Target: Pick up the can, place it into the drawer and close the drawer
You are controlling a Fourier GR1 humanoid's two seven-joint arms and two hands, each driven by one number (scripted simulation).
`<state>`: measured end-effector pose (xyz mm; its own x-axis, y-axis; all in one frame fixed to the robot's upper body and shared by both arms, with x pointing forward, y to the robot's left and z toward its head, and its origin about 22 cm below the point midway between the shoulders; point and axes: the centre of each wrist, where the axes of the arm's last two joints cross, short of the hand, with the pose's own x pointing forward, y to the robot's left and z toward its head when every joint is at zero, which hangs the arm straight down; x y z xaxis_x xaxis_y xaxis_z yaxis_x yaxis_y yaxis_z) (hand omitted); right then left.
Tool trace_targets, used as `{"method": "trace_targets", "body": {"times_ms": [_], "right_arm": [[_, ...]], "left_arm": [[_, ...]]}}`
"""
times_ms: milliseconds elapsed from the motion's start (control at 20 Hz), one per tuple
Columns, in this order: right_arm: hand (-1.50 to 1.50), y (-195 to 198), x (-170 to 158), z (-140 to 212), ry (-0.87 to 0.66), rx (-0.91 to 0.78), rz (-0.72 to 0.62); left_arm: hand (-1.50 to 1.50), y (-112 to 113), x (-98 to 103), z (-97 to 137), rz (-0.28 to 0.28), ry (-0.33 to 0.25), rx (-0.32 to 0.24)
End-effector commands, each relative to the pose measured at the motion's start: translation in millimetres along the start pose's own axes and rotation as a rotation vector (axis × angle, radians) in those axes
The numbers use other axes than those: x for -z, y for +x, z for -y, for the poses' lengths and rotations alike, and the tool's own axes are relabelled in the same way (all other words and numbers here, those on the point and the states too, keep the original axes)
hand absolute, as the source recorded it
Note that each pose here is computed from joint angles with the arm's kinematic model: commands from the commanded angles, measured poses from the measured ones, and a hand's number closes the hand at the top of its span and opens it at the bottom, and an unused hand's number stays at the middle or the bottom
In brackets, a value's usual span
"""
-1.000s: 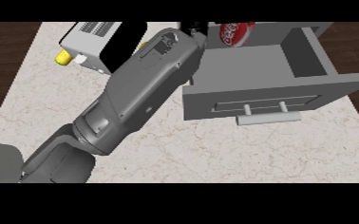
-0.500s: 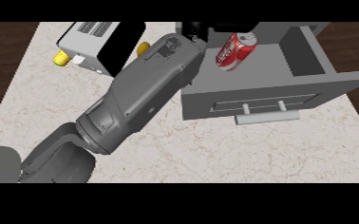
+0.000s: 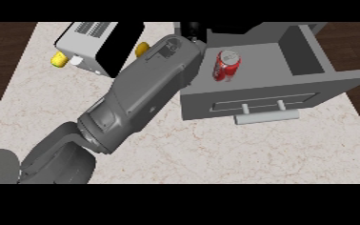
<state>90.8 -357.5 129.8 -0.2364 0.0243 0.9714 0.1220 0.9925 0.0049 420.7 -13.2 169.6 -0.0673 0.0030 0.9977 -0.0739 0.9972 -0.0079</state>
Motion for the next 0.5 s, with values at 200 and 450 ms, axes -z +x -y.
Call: {"method": "trace_targets", "body": {"times_ms": [200, 450], "right_arm": [[-1.5, -2.5, 5.0, -4.2, 0.024, -0.006, 0.035], [-1.5, 32.9, 2.3, -3.0, 0.055, -0.304, 0.171]], "left_arm": [[-1.5, -7.1, -2.3, -0.3, 0.015, 0.022, -0.016], [-1.5, -5.1, -4.9, 1.4, 0.046, 0.003, -0.056]]}}
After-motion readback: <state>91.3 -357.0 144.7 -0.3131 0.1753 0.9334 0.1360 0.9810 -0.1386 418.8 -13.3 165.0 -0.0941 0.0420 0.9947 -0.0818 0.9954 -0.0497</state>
